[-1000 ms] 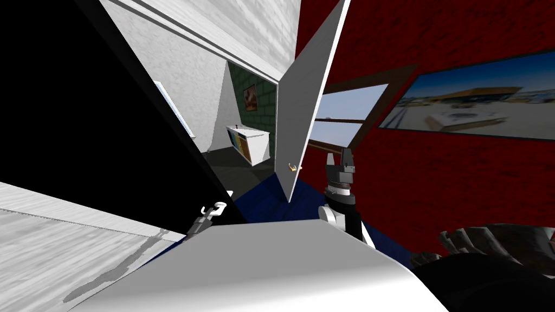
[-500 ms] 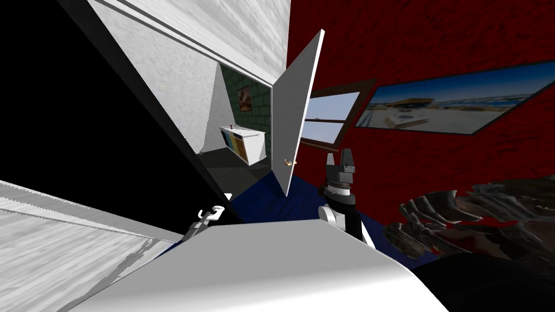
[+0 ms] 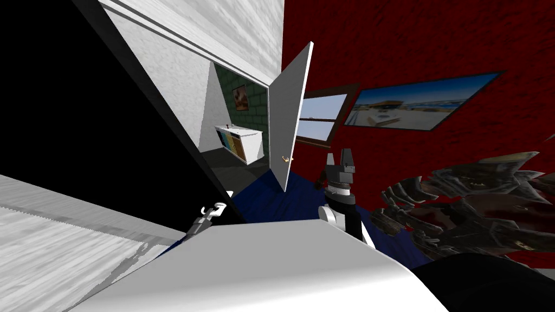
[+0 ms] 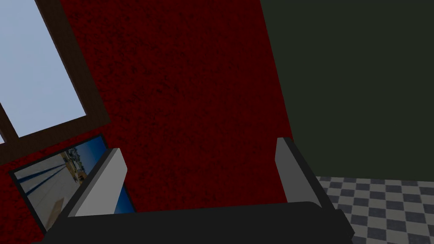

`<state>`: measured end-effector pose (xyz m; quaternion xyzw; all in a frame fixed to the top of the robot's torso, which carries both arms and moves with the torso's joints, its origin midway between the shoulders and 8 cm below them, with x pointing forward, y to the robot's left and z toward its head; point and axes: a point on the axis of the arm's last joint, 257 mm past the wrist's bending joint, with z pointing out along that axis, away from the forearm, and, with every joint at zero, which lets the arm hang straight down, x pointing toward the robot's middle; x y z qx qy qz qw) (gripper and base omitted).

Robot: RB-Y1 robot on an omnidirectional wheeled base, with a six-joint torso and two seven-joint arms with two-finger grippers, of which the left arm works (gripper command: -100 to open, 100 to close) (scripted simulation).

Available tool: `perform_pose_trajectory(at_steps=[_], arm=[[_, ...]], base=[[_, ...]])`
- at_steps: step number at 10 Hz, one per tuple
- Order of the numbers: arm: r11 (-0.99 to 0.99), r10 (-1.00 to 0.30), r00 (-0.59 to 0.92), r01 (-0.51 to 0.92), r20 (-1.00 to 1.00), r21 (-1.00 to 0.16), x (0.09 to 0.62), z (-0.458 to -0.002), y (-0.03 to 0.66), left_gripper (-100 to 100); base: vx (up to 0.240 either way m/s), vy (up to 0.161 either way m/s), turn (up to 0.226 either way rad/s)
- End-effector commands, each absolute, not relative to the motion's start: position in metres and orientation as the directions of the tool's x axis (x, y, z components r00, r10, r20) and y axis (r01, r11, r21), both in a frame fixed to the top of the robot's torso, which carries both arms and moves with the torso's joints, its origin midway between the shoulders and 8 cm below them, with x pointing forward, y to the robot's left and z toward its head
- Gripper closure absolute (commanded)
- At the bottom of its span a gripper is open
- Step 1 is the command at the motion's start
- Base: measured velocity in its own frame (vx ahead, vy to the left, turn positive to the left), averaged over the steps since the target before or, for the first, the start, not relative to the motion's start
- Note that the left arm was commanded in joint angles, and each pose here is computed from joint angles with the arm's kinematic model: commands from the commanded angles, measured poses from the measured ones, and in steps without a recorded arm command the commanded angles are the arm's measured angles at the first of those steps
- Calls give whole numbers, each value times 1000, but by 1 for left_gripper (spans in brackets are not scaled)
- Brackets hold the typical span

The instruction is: Pull the door open

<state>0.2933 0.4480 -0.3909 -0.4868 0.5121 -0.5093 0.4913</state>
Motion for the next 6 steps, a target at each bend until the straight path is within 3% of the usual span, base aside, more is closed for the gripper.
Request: perform_pose_trajectory(at_steps=[1,4,6], arm=[[3,-999,-47,-3,-3,-1000,300,-395,442,100],[3,-999,-45,-3,-3,-1000,310,-395,439,100],[2,-999,-44,-2,-2,-1000,326,-395,434,100]], base=[[-206,37,-99],[-139,50,-71],[-182,54,-154]])
